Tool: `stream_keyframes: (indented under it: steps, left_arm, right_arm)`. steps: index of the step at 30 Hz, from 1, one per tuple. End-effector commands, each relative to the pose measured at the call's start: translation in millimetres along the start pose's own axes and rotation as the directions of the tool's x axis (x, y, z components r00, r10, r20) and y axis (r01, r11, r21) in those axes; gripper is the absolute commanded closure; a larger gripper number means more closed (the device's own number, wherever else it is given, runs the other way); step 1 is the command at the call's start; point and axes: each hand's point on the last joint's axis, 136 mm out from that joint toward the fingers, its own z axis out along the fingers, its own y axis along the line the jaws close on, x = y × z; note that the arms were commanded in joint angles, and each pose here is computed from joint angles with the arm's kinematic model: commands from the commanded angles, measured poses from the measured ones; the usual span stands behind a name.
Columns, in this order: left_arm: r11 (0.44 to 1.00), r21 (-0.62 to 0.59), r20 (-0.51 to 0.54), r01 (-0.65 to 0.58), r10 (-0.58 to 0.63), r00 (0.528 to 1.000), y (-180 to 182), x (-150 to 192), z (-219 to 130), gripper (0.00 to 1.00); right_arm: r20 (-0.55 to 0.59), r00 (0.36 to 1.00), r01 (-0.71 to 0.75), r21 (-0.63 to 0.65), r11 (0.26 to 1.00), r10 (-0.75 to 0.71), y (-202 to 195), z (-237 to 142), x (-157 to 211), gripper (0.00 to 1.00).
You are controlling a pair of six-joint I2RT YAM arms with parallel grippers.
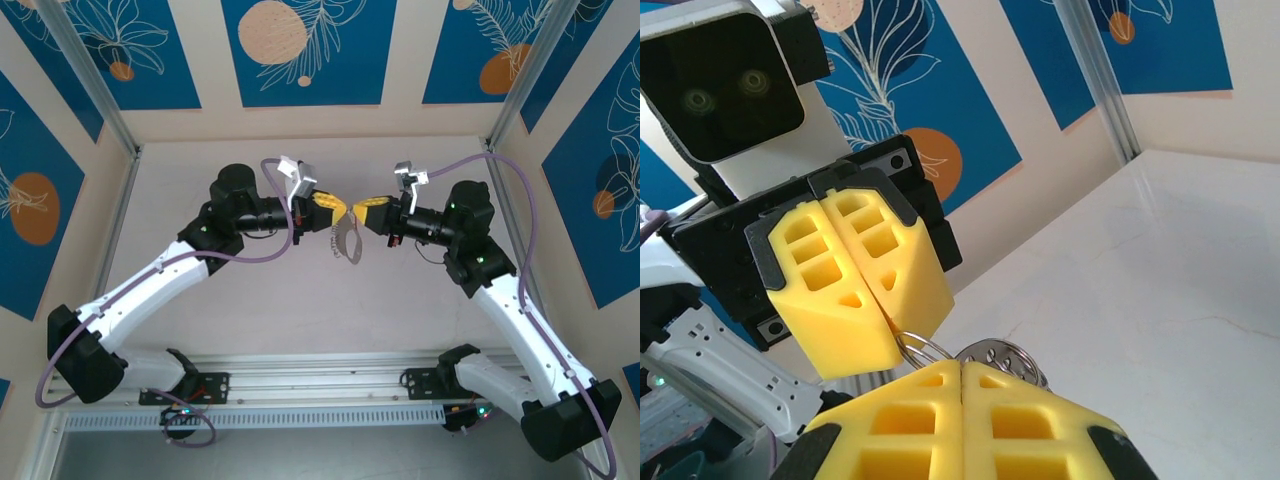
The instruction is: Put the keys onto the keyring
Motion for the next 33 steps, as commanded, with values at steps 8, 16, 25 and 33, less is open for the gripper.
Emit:
stream_keyframes:
  steps: [8,16,25,33]
  left_arm:
    - [0.997,0.032,0.071,-0.074,0.072,0.995,-19.2,-22.4,-6.3,1.0]
    - [0.996,0.04,0.07,-0.081,0.078,0.995,-22.4,-22.7,-8.2,1.0]
    - [0.995,0.037,0.07,-0.092,0.09,0.993,-24.6,-23.9,-11.0,1.0]
    - [0.995,0.045,0.071,-0.089,0.085,0.994,-25.3,-23.9,-10.2,1.0]
  right_arm:
    - [-0.019,0.999,-0.045,-0.021,0.999,0.045,1.9,-8.5,3.9,0.71]
    - [0.005,0.998,-0.062,-0.076,0.995,0.063,1.6,-8.0,-3.7,0.58]
    - [-0.023,0.999,-0.026,-0.152,0.988,0.023,20.0,5.5,2.0,0.59]
    - [-0.017,1.0,-0.016,-0.147,0.989,0.013,21.3,9.3,-1.7,0.67]
